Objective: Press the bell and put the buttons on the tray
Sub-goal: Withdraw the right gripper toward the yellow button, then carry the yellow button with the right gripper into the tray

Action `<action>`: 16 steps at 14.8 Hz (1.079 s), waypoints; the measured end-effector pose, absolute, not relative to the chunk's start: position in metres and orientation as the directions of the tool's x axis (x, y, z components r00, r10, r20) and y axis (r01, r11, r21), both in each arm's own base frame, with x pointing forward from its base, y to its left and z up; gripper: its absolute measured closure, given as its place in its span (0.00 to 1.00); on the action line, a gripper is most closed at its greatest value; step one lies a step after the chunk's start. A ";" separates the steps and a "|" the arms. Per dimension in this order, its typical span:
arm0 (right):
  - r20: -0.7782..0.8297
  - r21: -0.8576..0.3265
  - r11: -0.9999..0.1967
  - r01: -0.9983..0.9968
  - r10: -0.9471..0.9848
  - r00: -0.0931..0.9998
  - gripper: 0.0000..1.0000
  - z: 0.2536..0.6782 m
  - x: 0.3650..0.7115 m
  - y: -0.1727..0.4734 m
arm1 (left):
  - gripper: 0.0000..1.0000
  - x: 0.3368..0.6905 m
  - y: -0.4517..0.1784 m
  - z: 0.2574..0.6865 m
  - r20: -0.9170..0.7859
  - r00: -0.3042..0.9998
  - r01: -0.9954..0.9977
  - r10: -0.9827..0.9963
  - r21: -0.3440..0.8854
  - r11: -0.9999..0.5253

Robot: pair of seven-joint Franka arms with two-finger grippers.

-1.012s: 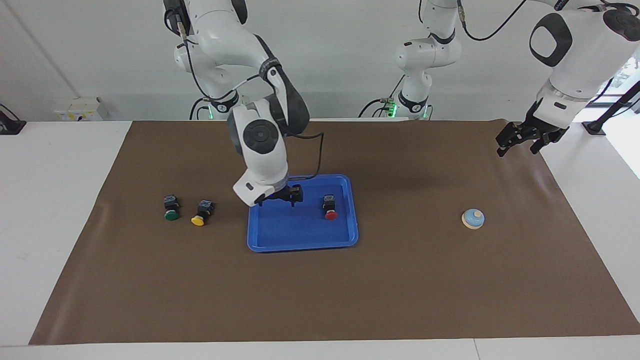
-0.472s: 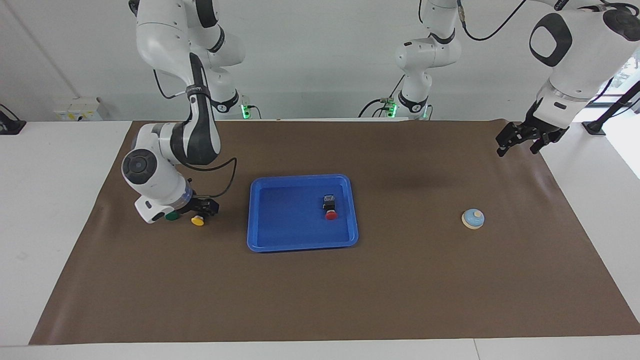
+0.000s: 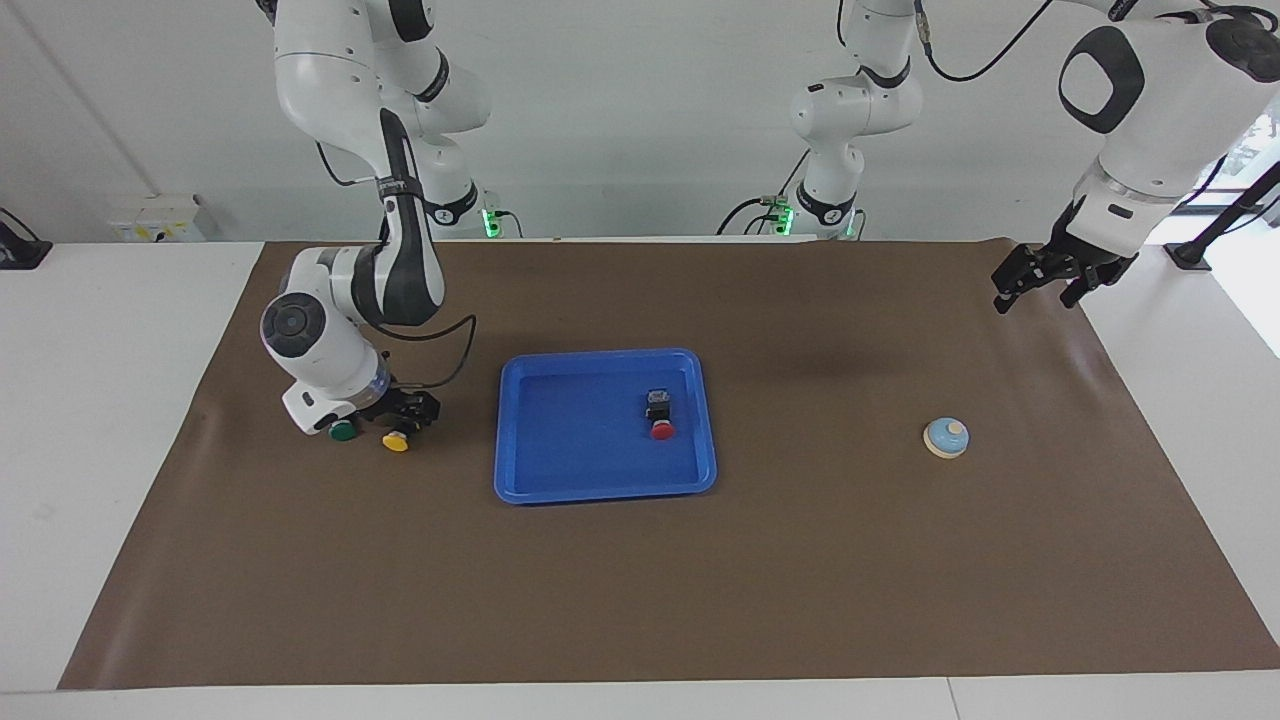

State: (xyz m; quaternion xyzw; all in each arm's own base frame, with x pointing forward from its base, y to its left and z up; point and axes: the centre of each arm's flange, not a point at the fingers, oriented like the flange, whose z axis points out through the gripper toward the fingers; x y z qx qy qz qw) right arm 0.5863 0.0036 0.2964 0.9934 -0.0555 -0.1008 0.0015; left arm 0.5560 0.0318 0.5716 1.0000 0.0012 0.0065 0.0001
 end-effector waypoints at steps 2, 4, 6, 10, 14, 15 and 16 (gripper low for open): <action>-0.178 0.011 -0.994 -0.105 -0.106 0.978 0.12 0.288 0.581 0.003 | 0.00 0.556 0.032 0.572 0.013 1.000 0.002 0.002 0.000 -1.000; -0.157 0.006 -0.997 -0.082 -0.082 0.984 0.29 0.280 0.576 0.003 | 0.00 0.556 0.032 0.572 0.013 1.000 0.003 0.003 0.000 -1.000; -0.143 0.002 -0.998 -0.067 -0.067 0.987 0.50 0.288 0.577 0.005 | 0.00 0.556 0.032 0.572 0.013 1.000 0.003 0.003 0.000 -1.000; -0.165 -0.002 -1.000 -0.003 -0.002 0.986 0.58 0.324 0.589 0.042 | 0.00 0.556 0.032 0.572 0.013 1.000 0.002 0.002 0.000 -1.000; -0.126 -0.005 -0.996 0.086 0.085 0.988 0.58 0.377 0.603 0.129 | 0.00 0.556 0.032 0.572 0.013 1.000 0.002 0.002 0.000 -1.000; -0.114 -0.008 -0.996 0.086 0.087 0.990 0.58 0.381 0.599 0.161 | 0.00 0.556 0.032 0.572 0.013 1.000 0.002 0.002 0.000 -1.000; -0.101 -0.014 -0.996 0.083 0.084 0.991 0.58 0.381 0.592 0.197 | 0.00 0.556 0.032 0.572 0.013 1.000 0.002 0.002 0.000 -1.000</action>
